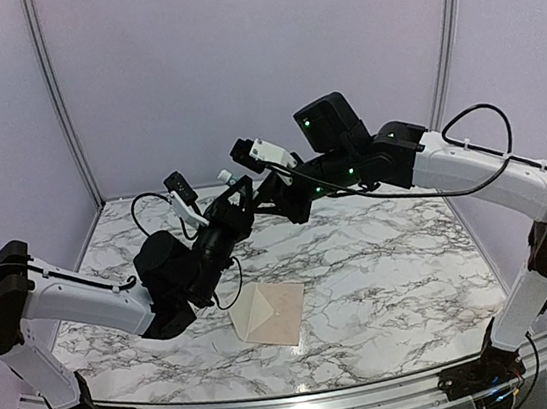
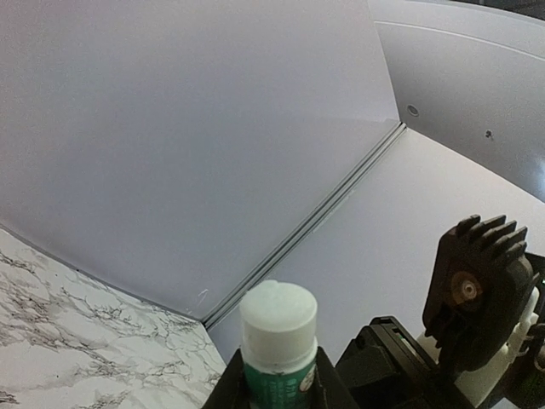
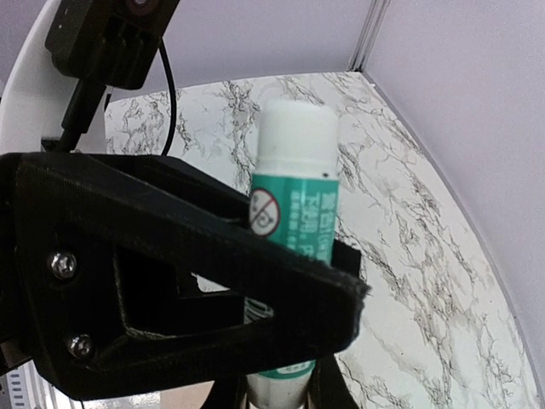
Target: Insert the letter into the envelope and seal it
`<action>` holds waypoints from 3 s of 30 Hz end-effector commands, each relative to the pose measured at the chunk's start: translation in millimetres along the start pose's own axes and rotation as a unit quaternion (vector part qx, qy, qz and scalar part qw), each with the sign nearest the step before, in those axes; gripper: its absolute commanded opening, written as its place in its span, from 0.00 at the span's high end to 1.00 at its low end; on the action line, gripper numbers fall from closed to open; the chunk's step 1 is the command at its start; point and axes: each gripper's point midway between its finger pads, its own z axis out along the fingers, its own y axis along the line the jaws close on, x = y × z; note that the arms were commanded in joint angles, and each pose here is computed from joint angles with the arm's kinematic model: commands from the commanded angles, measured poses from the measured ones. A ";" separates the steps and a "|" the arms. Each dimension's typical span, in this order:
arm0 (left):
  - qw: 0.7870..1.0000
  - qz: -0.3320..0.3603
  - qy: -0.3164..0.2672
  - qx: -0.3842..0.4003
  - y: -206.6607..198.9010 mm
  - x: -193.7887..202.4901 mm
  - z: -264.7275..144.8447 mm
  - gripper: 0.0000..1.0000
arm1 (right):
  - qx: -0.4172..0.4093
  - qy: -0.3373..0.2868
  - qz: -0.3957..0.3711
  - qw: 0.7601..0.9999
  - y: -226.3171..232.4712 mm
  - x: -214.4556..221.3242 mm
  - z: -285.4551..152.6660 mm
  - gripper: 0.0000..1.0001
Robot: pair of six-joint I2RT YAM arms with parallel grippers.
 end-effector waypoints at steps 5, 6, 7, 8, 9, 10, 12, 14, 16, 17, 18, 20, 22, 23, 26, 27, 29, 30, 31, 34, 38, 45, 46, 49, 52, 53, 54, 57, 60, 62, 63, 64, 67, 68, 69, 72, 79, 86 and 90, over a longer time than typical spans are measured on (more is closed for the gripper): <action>1.000 0.011 -0.011 0.017 -8.8 -16.1 -7.8 0.70 | 0.004 -0.012 -0.007 1.000 0.8 -9.7 -6.0 0.97; 1.000 0.011 -0.011 0.017 -8.5 -16.6 -8.4 0.70 | 0.005 -0.011 -0.007 1.000 0.4 -9.5 -6.0 0.97; 1.000 0.012 -0.010 0.017 -8.3 -16.2 -8.4 0.70 | 0.005 -0.011 -0.007 1.000 0.5 -9.3 -5.5 0.97; 1.000 0.012 -0.010 0.018 -8.9 -16.2 -8.2 0.73 | 0.004 -0.012 -0.006 1.000 0.5 -9.7 -5.2 0.97; 1.000 0.011 -0.009 0.019 -9.0 -15.2 -8.1 0.76 | 0.003 -0.012 -0.006 1.000 0.8 -9.9 -4.7 0.97; 1.000 0.010 -0.007 0.020 -8.9 -13.7 -7.9 0.77 | 0.003 -0.011 -0.005 1.000 0.4 -9.8 -4.2 0.97; 1.000 0.008 -0.007 0.023 -9.9 -13.3 -7.4 0.74 | 0.001 -0.012 -0.005 1.000 1.0 -10.7 -4.5 0.97; 1.000 0.007 -0.010 0.021 -9.5 -14.6 -7.5 0.72 | 0.000 -0.012 -0.005 1.000 1.4 -10.9 -4.5 0.97; 1.000 0.007 -0.013 0.022 -10.0 -16.7 -7.6 0.74 | -0.001 -0.011 -0.005 1.000 1.6 -10.3 -4.6 0.97; 1.000 0.010 -0.014 0.023 -10.7 -17.5 -7.5 0.77 | -0.001 -0.011 -0.005 1.000 1.8 -10.4 -4.5 0.97; 1.000 0.011 -0.014 0.025 -11.6 -17.6 -7.4 0.81 | -0.001 -0.011 -0.005 1.000 1.7 -9.7 -4.3 0.97; 0.999 0.011 -0.013 0.030 -13.2 -17.2 -7.0 0.90 | -0.006 -0.011 -0.006 1.000 3.8 -10.1 -4.4 0.97; 0.999 0.013 -0.007 0.040 -15.3 -15.2 -6.4 0.97 | -0.012 -0.011 -0.006 1.000 5.4 -10.5 -4.9 0.97; 0.999 0.013 -0.004 0.046 -17.0 -14.2 -6.0 1.00 | -0.030 -0.013 -0.004 0.999 8.9 -10.5 -5.6 0.97; 0.998 0.014 0.009 0.062 -20.6 -10.0 -7.1 1.00 | -0.143 -0.042 0.017 0.989 25.5 -16.2 -19.3 0.97; 0.998 0.015 0.013 0.065 -20.6 -8.5 -8.4 1.00 | -0.197 -0.058 0.033 0.978 31.7 -18.8 -28.2 0.97; 0.997 0.015 0.020 0.070 -21.1 -7.0 -10.4 1.00 | -0.297 -0.088 0.071 0.948 38.7 -22.2 -49.4 0.96; 0.997 0.014 0.022 0.072 -21.5 -6.3 -11.3 1.00 | -0.333 -0.102 0.087 0.933 39.5 -23.8 -58.7 0.96; 0.997 0.013 0.025 0.076 -22.5 -5.5 -11.7 1.00 | -0.362 -0.111 0.101 0.920 40.2 -22.7 -65.7 0.96; 0.995 0.013 0.035 0.091 -27.4 -2.1 -11.8 1.00 | -0.423 -0.119 0.143 0.887 40.6 -19.0 -78.2 0.94; 0.995 0.014 0.038 0.096 -28.9 -0.8 -10.6 1.00 | -0.466 -0.126 0.176 0.858 41.6 -19.5 -87.3 0.85; 0.996 0.013 0.027 0.089 -27.6 -7.4 -9.1 1.00 | -0.392 -0.116 0.164 0.898 34.2 -11.7 -79.6 0.56; 0.996 0.013 0.024 0.086 -26.8 -8.8 -9.0 1.00 | -0.358 -0.111 0.146 0.916 29.7 -7.7 -73.8 0.54; 0.997 0.014 0.016 0.076 -23.4 -12.0 -8.6 1.00 | -0.214 -0.068 0.103 0.969 7.5 7.4 -49.9 0.53; 0.998 0.013 0.008 0.061 -17.7 -14.5 -8.5 1.00 | -0.086 -0.029 0.059 0.994 -13.3 19.2 -36.6 0.51; 0.998 0.011 0.004 0.054 -14.7 -15.6 -8.5 1.00 | -0.056 -0.021 0.049 0.997 -18.6 20.9 -35.5 0.51; 0.999 0.007 0.001 0.047 -12.0 -16.4 -8.6 1.00 | -0.031 -0.017 0.041 0.999 -23.3 20.8 -35.0 0.50; 0.999 0.004 -0.005 0.038 -7.9 -17.6 -8.6 1.00 | 0.029 -0.010 0.017 0.999 -33.1 14.3 -35.5 0.47; 0.999 0.001 -0.007 0.033 -5.6 -17.3 -8.1 1.00 | 0.050 -0.007 -0.002 0.999 -33.6 4.6 -32.5 0.47; 0.999 -0.002 -0.008 0.033 -5.8 -17.3 -7.7 1.00 | 0.057 -0.004 -0.013 0.998 -30.5 0.3 -28.4 0.47; 0.999 -0.003 -0.007 0.034 -5.7 -16.3 -7.4 1.00 | 0.054 -0.003 -0.019 0.998 -27.0 -1.5 -25.8 0.47; 0.999 -0.005 -0.006 0.035 -6.4 -15.4 -7.4 1.00 | 0.052 -0.002 -0.022 0.998 -24.1 -2.4 -22.7 0.47; 0.999 -0.006 -0.005 0.037 -6.3 -14.2 -6.6 1.00 | 0.044 -0.005 -0.029 0.999 -18.1 -7.3 -17.7 0.49; 0.999 -0.006 -0.004 0.037 -6.4 -13.8 -6.4 1.00 | 0.039 -0.006 -0.030 0.999 -15.9 -8.9 -16.5 0.50; 0.999 -0.006 -0.004 0.038 -6.2 -13.3 -6.4 1.00 | 0.035 -0.008 -0.031 0.999 -13.9 -10.9 -15.9 0.50; 0.999 -0.007 -0.004 0.039 -6.5 -12.7 -6.1 1.00 | 0.025 -0.007 -0.038 0.999 -7.5 -13.3 -12.3 0.54; 0.999 -0.008 -0.005 0.044 -7.8 -12.5 -6.2 1.00 | 0.017 -0.008 -0.037 0.999 -2.9 -15.2 -9.4 0.70; 0.999 -0.009 0.000 0.047 -8.0 -9.4 -6.0 1.00 | 0.011 -0.011 -0.035 0.999 -1.5 -17.3 -8.3 0.81; 0.999 -0.010 0.003 0.051 -9.5 -8.0 -5.4 1.00 | 0.002 -0.014 -0.032 0.999 1.3 -19.8 -8.4 0.81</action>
